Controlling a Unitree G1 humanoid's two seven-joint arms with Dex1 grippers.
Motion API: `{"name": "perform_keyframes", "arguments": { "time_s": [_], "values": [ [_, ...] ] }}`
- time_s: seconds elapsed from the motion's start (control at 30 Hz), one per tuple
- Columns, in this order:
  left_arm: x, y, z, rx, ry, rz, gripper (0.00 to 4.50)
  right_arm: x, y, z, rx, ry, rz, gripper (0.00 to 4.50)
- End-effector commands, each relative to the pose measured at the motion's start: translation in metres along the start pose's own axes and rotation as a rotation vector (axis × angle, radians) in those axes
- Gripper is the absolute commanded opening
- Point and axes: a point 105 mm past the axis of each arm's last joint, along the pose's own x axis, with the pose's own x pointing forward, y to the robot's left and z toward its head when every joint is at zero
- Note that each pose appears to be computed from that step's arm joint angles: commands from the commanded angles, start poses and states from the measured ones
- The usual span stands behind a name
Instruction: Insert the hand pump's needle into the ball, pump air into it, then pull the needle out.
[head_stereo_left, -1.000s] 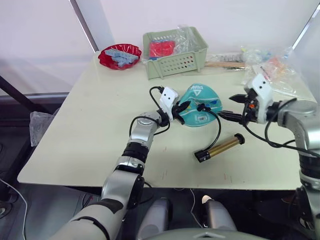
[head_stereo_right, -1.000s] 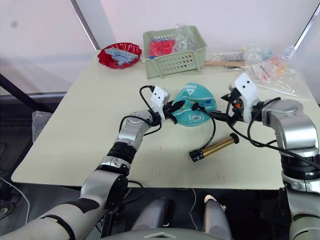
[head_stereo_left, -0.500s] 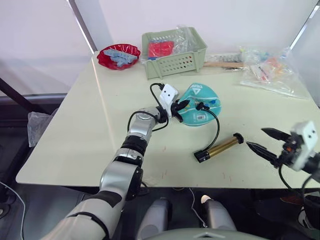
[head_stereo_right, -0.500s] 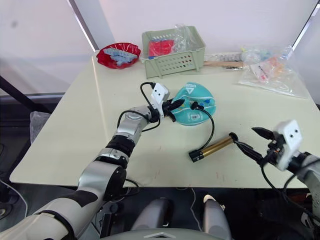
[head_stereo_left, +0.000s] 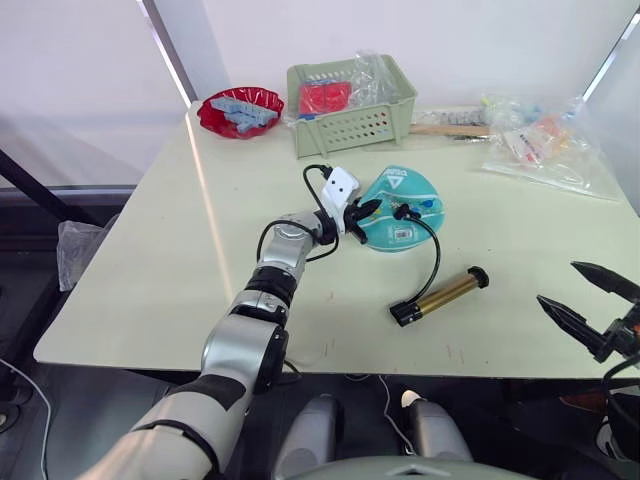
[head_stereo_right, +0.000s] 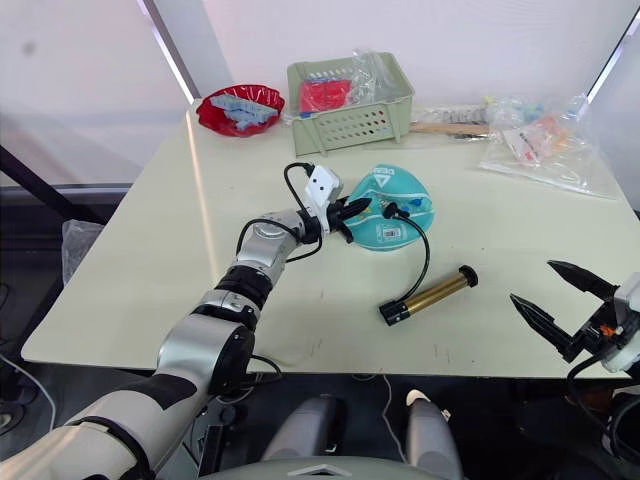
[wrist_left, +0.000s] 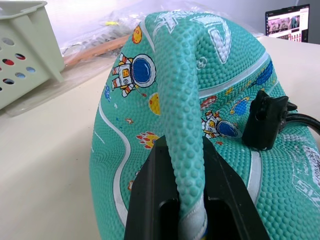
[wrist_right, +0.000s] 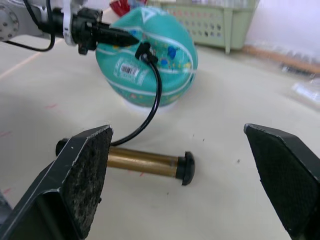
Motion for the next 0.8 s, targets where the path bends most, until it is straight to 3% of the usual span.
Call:
{"name": "perform_keyframes", "arguments": {
  "time_s": [0.03, 0.17, 0.53, 0.8],
  "values": [
    [-0.002, -0.008, -0.028, -0.009, 0.115, -0.033, 0.00, -0.005, -0.004, 0.012, -0.068, -0.071, -0.028, 4.41],
    [-0.002, -0.008, -0.023, 0.003, 0.100, -0.051, 0.00, -0.006, -0.005, 0.012, -0.075, -0.094, -0.033, 4.41],
    [-0.006, 0.001, -0.006, 0.024, -0.001, 0.002, 4.30, 0.000, -0.004, 0.010, -0.067, -0.137, -0.003, 4.50],
    [-0.013, 0.009, 0.017, 0.019, -0.150, 0.039, 4.30, 0.002, -0.003, 0.005, -0.054, -0.135, 0.010, 4.50]
  ]
}}
